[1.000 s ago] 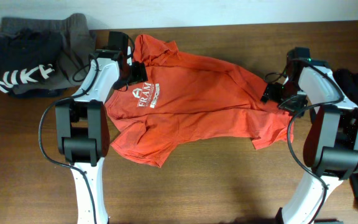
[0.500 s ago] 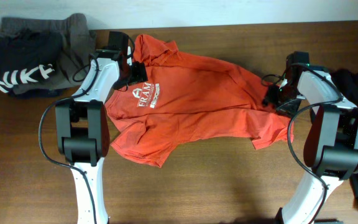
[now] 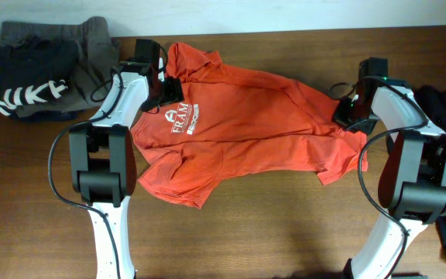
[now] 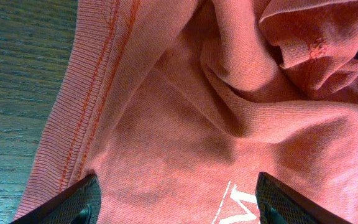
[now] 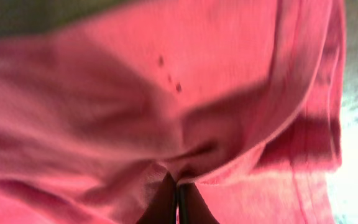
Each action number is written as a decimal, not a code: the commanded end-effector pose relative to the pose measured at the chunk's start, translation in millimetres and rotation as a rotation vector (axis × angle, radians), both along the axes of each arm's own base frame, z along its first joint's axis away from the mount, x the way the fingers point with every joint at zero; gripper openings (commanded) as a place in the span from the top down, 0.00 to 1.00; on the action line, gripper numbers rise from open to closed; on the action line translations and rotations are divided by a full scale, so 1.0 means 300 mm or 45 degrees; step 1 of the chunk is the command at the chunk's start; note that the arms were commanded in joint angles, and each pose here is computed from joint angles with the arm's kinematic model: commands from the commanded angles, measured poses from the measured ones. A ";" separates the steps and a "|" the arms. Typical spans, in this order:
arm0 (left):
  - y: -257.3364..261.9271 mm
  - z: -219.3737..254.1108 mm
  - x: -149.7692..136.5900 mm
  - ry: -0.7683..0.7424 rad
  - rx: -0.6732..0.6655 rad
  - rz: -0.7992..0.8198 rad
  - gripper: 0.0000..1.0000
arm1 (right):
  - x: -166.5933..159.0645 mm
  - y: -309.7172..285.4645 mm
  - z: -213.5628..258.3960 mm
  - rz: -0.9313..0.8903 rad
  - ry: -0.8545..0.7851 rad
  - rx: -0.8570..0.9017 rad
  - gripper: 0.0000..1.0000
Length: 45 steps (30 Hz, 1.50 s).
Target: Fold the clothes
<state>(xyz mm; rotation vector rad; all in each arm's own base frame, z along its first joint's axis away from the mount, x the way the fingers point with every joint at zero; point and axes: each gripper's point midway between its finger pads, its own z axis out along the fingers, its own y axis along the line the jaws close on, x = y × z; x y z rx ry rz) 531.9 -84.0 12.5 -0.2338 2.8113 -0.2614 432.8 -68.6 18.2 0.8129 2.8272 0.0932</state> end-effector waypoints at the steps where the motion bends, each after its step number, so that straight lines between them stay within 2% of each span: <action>1: 0.014 -0.059 -0.012 0.043 0.017 -0.001 0.20 | 0.097 -0.027 0.072 -0.057 -0.129 -0.034 0.96; 7: 0.014 -0.059 -0.012 0.042 0.017 -0.001 0.21 | 0.223 -0.103 0.197 -0.128 -0.322 -0.101 0.96; 13: 0.014 -0.059 -0.011 0.041 0.017 -0.001 0.21 | 0.328 -0.197 0.251 -0.181 -0.524 -0.140 0.96; 21: 0.014 -0.059 -0.012 0.042 0.017 -0.001 0.21 | 0.426 -0.237 0.103 -0.198 -0.589 -0.180 0.94; 22: 0.014 -0.059 -0.011 0.041 0.017 -0.001 0.20 | 0.424 -0.245 0.088 -0.203 -0.579 -0.187 0.83; 24: 0.014 -0.059 -0.011 0.036 0.028 -0.037 0.13 | 0.395 -0.263 0.068 -0.194 -0.530 -0.182 0.01; 25: 0.014 -0.059 -0.012 0.033 0.034 -0.057 0.07 | 0.383 -0.272 0.076 -0.187 -0.507 -0.183 0.01; 27: 0.014 -0.054 -0.012 0.032 0.040 -0.074 0.01 | 0.351 -0.308 0.129 -0.172 -0.430 -0.196 0.01; 33: 0.008 0.052 0.037 -0.027 0.054 -0.127 0.01 | 0.295 -0.360 0.453 -0.184 -0.371 -0.202 0.01; 35: 0.004 0.111 0.070 -0.079 0.060 -0.155 0.01 | 0.282 -0.338 0.560 -0.132 -0.384 -0.191 0.01; 36: -0.005 0.148 0.094 -0.119 0.050 -0.160 0.01 | 0.287 -0.263 0.613 -0.028 -0.416 -0.095 0.01; 39: -0.069 0.171 0.098 -0.140 -0.052 -0.209 0.07 | 0.291 -0.133 0.605 0.131 -0.416 0.062 0.01; 40: -0.096 0.172 0.088 -0.132 -0.089 -0.231 0.10 | 0.283 -0.099 0.583 0.153 -0.387 0.088 0.11; 41: -0.109 0.170 0.081 -0.124 -0.090 -0.240 0.18 | 0.279 -0.067 0.558 0.173 -0.360 0.099 0.35; 42: -0.126 0.170 0.078 -0.124 -0.089 -0.256 0.28 | 0.279 -0.035 0.537 0.193 -0.340 0.109 0.55; 45: -0.178 0.171 0.068 -0.128 -0.091 -0.292 0.54 | 0.269 0.081 0.479 0.270 -0.276 0.137 0.89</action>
